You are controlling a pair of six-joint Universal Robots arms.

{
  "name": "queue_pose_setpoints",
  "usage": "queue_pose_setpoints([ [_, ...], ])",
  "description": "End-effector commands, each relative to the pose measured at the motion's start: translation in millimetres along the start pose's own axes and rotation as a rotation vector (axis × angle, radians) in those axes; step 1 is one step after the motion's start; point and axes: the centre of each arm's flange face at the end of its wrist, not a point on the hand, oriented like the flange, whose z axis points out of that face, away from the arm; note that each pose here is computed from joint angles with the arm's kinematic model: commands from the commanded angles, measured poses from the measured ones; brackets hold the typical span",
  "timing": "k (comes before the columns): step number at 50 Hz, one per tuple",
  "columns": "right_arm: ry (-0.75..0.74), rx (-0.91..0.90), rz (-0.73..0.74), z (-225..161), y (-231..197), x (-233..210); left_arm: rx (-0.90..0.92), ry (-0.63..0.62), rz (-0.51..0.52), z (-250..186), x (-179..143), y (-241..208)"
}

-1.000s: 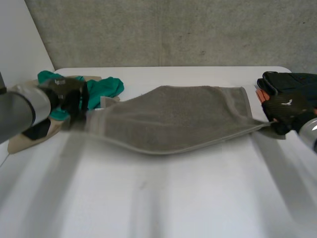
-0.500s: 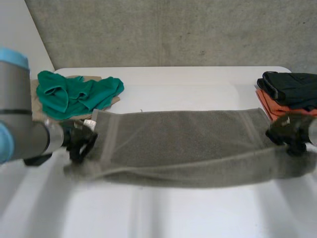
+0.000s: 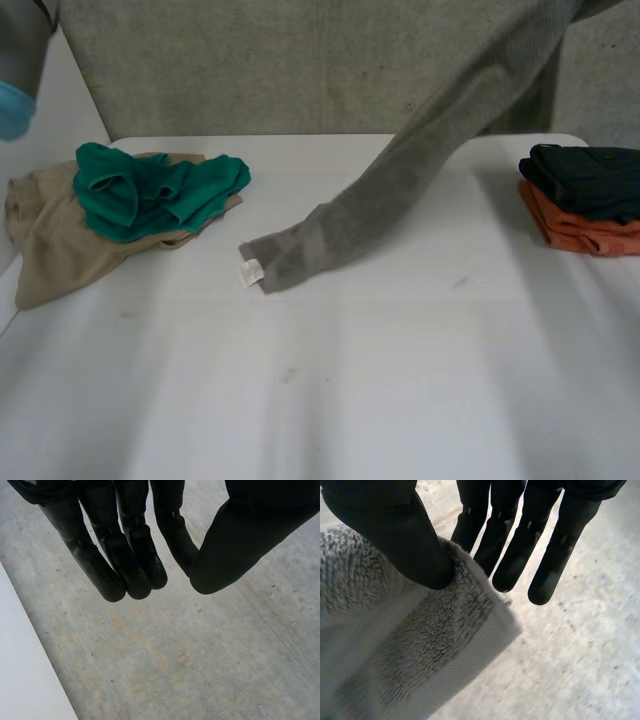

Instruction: Fold the laundry.

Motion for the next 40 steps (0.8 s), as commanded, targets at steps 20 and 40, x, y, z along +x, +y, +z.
queue_pose_setpoints([
  [20,-0.357,-0.002,0.100,-65,-94,-48,-0.363,0.377,-0.106,-66,118,125],
  [40,-0.370,0.213,0.315,-70,-199,-16,-0.555,0.670,-0.241,-132,223,144],
])
